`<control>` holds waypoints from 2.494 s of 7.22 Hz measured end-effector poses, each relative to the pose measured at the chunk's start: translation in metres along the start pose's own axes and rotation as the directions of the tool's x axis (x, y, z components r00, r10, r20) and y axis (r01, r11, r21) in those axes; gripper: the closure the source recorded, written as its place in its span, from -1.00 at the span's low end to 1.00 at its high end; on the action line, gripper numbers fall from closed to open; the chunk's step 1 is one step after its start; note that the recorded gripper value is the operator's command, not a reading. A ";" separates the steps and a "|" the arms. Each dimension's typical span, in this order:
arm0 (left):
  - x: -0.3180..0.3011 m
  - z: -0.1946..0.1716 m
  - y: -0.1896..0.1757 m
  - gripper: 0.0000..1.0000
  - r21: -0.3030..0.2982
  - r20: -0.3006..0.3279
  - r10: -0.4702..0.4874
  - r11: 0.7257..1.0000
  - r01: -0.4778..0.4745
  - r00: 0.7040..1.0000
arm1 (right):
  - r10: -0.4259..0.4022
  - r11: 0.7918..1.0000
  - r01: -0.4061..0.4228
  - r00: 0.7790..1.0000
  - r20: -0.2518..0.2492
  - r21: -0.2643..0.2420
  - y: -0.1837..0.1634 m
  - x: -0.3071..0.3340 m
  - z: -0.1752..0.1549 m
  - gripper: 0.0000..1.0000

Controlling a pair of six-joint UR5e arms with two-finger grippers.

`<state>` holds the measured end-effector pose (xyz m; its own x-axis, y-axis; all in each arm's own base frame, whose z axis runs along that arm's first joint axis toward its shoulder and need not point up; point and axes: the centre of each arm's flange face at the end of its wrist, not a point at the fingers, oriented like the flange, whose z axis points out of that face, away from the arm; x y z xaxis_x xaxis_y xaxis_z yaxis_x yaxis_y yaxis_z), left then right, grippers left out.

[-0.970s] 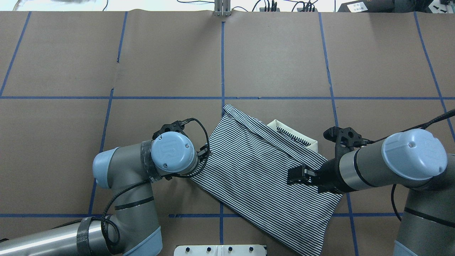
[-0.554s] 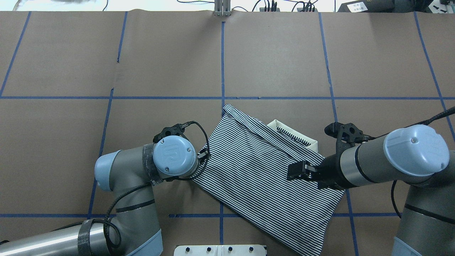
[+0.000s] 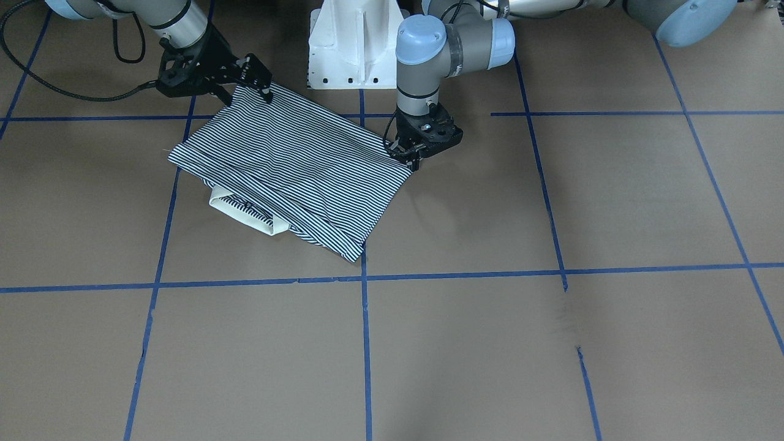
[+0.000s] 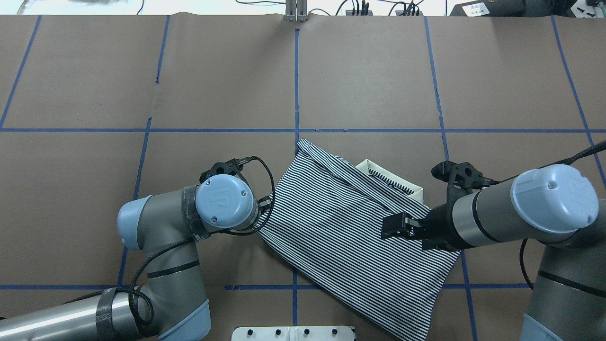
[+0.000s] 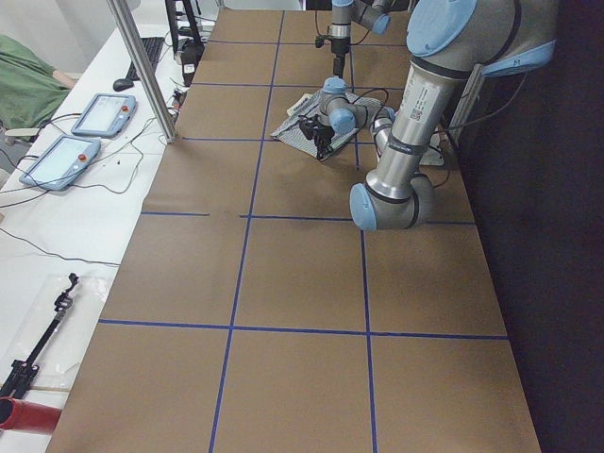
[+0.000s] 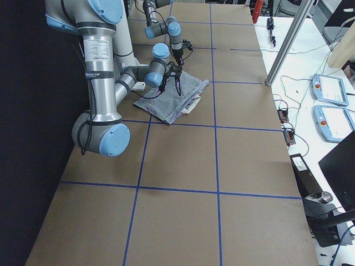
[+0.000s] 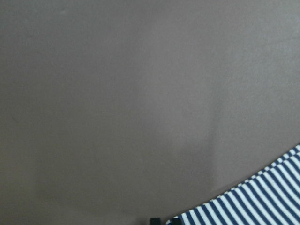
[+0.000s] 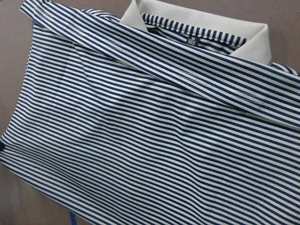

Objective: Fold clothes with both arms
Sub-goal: 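Rotate the striped shirt with the right gripper while the left gripper presses its far end, then release the shirt and move the right gripper over the shirt's collar side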

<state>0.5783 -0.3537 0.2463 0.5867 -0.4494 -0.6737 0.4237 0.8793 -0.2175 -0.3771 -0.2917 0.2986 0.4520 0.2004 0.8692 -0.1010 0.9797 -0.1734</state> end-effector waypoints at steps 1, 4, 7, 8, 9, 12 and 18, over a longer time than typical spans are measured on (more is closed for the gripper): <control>-0.001 -0.005 -0.014 1.00 0.012 -0.006 0.004 1.000 -0.004 1.000 | 0.002 1.000 -0.002 1.000 0.001 0.003 -0.001 0.000 -0.001 -1.00; 0.004 -0.010 -0.087 1.00 0.089 -0.012 0.011 0.996 -0.010 1.000 | 0.010 1.000 -0.010 1.000 -0.005 0.024 -0.006 0.003 0.000 -1.00; 0.027 0.022 -0.189 1.00 0.185 -0.049 0.080 0.980 -0.070 0.996 | 0.008 0.997 -0.009 1.000 0.006 0.082 -0.017 -0.007 0.003 -1.00; 0.042 0.030 -0.218 1.00 0.215 -0.086 0.117 0.972 -0.096 0.989 | 0.006 0.995 -0.007 1.000 0.009 0.101 -0.021 -0.012 0.007 -1.00; 0.064 0.030 -0.238 1.00 0.249 -0.129 0.161 0.960 -0.125 0.978 | 0.004 0.993 -0.004 1.000 0.008 0.116 -0.024 -0.015 0.010 -1.00; 0.107 0.047 -0.265 1.00 0.358 -0.200 0.264 0.916 -0.181 0.943 | 0.002 0.990 0.000 1.000 -0.013 0.139 -0.030 -0.014 0.024 -1.00; 0.105 0.056 -0.279 -1.00 0.402 -0.210 0.287 0.897 -0.185 0.935 | -0.001 0.985 0.004 1.000 -0.019 0.170 -0.040 -0.030 0.041 -1.00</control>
<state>0.5598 -0.6548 0.2759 0.5253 -0.1344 -0.8402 0.5490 0.8080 0.2140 -0.4228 -0.3371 0.2984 0.4685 0.1998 0.8606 -0.2486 0.9646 -0.0886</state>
